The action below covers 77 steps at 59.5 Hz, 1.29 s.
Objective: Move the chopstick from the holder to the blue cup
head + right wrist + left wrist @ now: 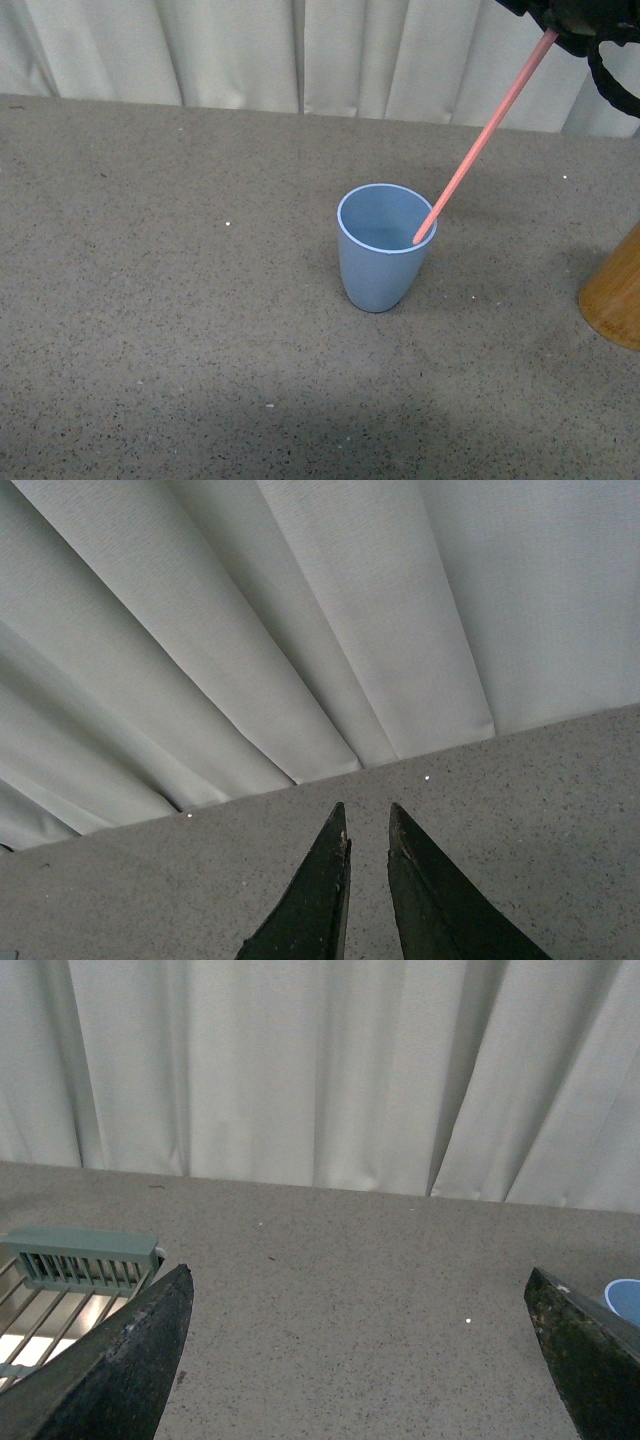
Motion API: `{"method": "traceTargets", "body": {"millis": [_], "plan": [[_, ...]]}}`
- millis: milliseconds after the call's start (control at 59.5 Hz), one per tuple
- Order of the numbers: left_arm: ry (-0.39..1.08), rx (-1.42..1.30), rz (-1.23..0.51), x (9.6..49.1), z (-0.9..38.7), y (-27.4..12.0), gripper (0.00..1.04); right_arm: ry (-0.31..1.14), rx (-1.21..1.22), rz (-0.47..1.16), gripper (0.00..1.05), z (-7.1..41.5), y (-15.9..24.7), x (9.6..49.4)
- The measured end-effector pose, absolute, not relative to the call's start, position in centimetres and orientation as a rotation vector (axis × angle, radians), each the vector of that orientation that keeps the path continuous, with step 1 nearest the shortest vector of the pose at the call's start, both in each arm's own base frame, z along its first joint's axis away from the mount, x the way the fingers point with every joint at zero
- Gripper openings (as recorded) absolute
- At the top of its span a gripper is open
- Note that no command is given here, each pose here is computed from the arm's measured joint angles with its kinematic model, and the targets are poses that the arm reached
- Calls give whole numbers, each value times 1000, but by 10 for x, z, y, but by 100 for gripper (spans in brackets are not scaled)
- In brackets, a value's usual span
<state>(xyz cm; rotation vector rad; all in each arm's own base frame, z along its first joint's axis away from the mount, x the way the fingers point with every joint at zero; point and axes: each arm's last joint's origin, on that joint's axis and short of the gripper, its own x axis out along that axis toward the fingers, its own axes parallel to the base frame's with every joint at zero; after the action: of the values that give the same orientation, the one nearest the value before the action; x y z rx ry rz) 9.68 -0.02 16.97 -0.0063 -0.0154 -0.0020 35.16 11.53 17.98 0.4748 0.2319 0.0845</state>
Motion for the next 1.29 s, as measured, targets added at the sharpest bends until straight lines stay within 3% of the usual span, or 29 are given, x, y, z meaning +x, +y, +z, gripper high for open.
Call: {"method": "traceTargets", "body": {"millis": [554, 1075, 1209, 1293], "plan": [[-15, -6, -2, 97, 170, 0, 98, 240, 463, 87, 13, 178, 122, 357], [-15, -6, -2, 97, 170, 0, 98, 232, 453, 41, 97, 179, 121, 355], [-15, -6, -2, 97, 170, 0, 98, 176, 429, 33, 94, 184, 107, 337], [-15, -6, -3, 97, 170, 0, 98, 55, 315, 25, 83, 187, 90, 317]]}}
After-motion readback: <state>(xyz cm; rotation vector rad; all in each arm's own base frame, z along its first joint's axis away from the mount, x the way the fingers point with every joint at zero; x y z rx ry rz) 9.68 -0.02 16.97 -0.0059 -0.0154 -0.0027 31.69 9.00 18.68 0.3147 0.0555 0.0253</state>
